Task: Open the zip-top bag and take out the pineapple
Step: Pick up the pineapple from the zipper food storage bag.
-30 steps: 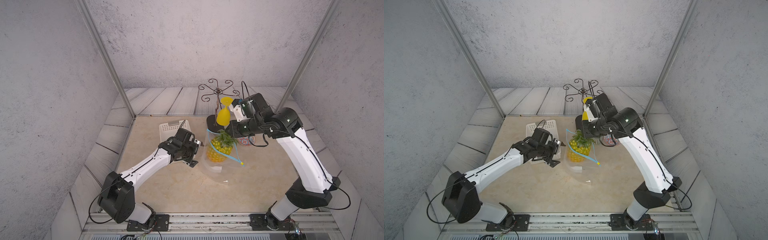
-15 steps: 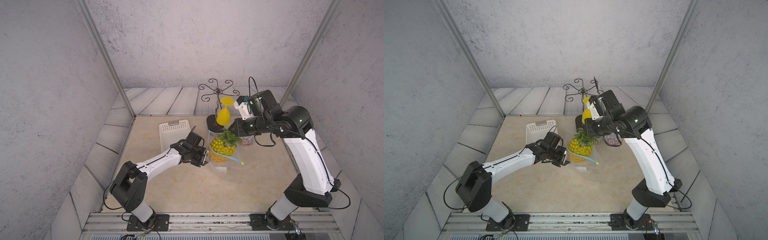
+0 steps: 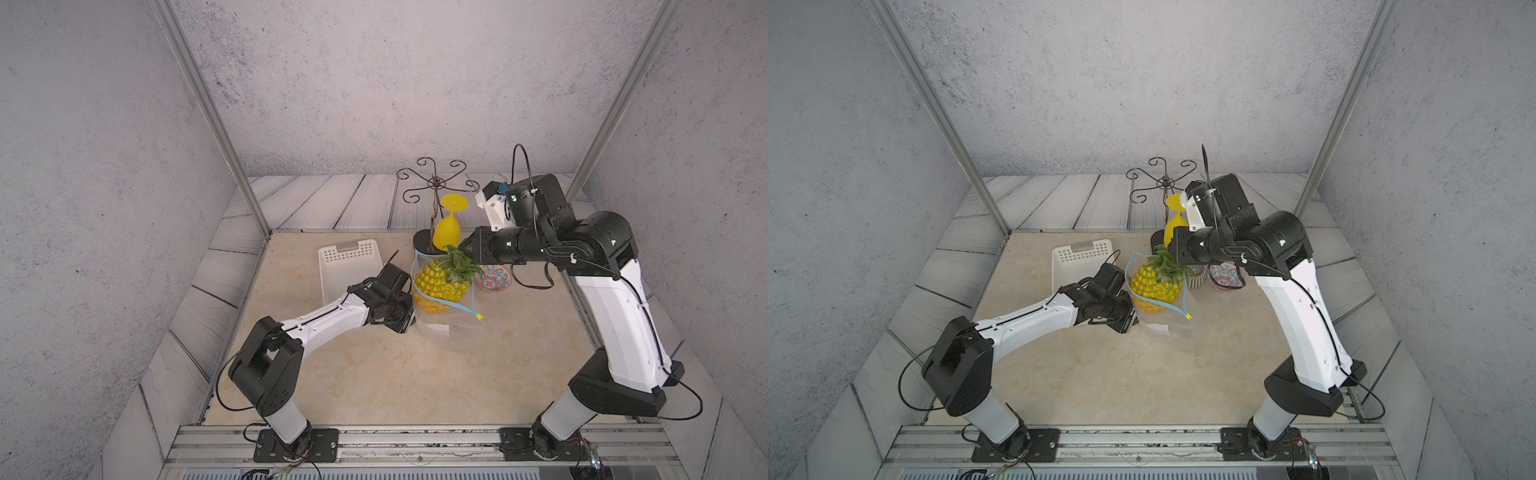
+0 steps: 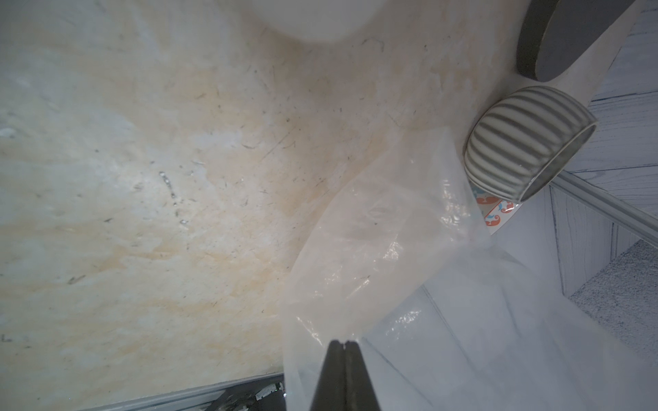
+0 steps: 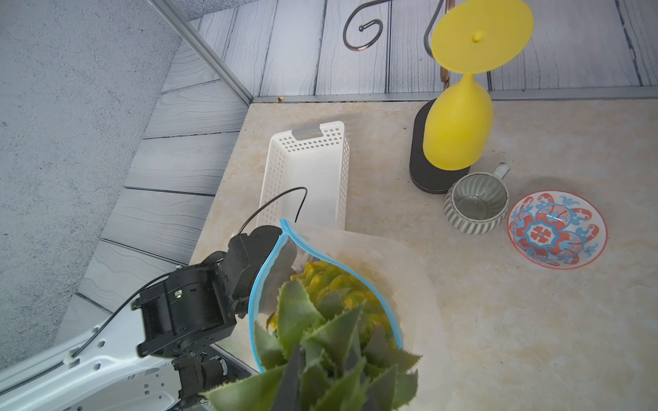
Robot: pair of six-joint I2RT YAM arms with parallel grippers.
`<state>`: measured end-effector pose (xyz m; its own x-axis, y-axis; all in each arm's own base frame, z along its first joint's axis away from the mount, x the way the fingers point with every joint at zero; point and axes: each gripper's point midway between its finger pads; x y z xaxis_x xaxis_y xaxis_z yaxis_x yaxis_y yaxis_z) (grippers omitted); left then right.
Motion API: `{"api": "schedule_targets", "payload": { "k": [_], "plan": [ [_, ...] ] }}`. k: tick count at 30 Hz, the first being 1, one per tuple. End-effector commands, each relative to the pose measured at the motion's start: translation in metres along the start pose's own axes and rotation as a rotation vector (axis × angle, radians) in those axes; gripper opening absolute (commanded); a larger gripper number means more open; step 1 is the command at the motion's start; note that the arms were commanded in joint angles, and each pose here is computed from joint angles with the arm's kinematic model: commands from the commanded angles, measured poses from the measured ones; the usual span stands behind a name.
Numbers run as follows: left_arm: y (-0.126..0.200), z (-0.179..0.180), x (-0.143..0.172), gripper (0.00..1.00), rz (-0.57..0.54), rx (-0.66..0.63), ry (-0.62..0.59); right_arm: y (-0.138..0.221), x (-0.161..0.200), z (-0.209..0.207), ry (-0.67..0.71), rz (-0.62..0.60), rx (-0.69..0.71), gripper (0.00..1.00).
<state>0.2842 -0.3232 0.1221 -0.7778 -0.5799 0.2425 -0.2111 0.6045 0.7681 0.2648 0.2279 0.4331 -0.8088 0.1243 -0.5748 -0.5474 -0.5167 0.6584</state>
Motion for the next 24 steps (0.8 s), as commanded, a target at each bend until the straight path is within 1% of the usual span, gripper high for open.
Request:
{"api": "schedule_targets", "payload": {
  "k": [1,3,4,6,8,9,11,12,15,20,24],
  "plan": [
    [0.009,0.005,-0.009,0.01,-0.060,-0.032,-0.076,0.028,-0.026,0.017,0.006,-0.159,-0.095,0.00],
    [0.029,0.005,-0.021,0.45,-0.125,-0.025,-0.097,0.028,-0.022,0.014,0.044,-0.153,-0.084,0.00],
    [0.037,0.005,-0.025,0.56,-0.141,-0.025,-0.104,0.027,-0.020,0.013,0.072,-0.147,-0.085,0.00],
    [0.054,0.006,-0.033,0.68,-0.156,-0.033,-0.109,0.029,-0.017,0.015,0.151,-0.144,-0.098,0.00],
    [0.065,0.011,-0.033,0.91,-0.151,-0.049,-0.072,0.034,-0.012,0.018,0.243,-0.139,-0.117,0.00],
    [0.066,0.015,-0.031,0.94,-0.127,-0.053,-0.026,0.035,-0.009,0.020,0.292,-0.132,-0.132,0.00],
    [0.059,0.008,-0.027,0.97,-0.059,0.009,0.037,0.038,-0.002,0.023,0.364,-0.107,-0.157,0.00],
    [0.056,0.005,-0.024,0.97,-0.035,0.027,0.076,0.040,0.003,0.024,0.398,-0.092,-0.172,0.00],
    [0.050,-0.009,-0.022,0.97,0.008,0.061,0.129,0.042,0.017,0.021,0.483,-0.057,-0.187,0.00],
    [0.042,-0.038,-0.019,0.97,0.075,0.104,0.169,0.038,0.039,0.006,0.597,-0.027,-0.179,0.00],
    [0.038,-0.044,-0.021,0.97,0.100,0.095,0.188,0.035,0.041,0.005,0.666,-0.048,-0.186,0.00]
  ]
}}
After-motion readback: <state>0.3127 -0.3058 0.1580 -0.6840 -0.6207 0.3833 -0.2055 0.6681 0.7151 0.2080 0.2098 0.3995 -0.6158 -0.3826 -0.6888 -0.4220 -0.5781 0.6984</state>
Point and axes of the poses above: each gripper's point midway between its finger pads, its own y axis back along the fingers, its own z axis along the line the jaws close on, x = y × z, and after that the axes turned 9 degrees about -y, right-handed
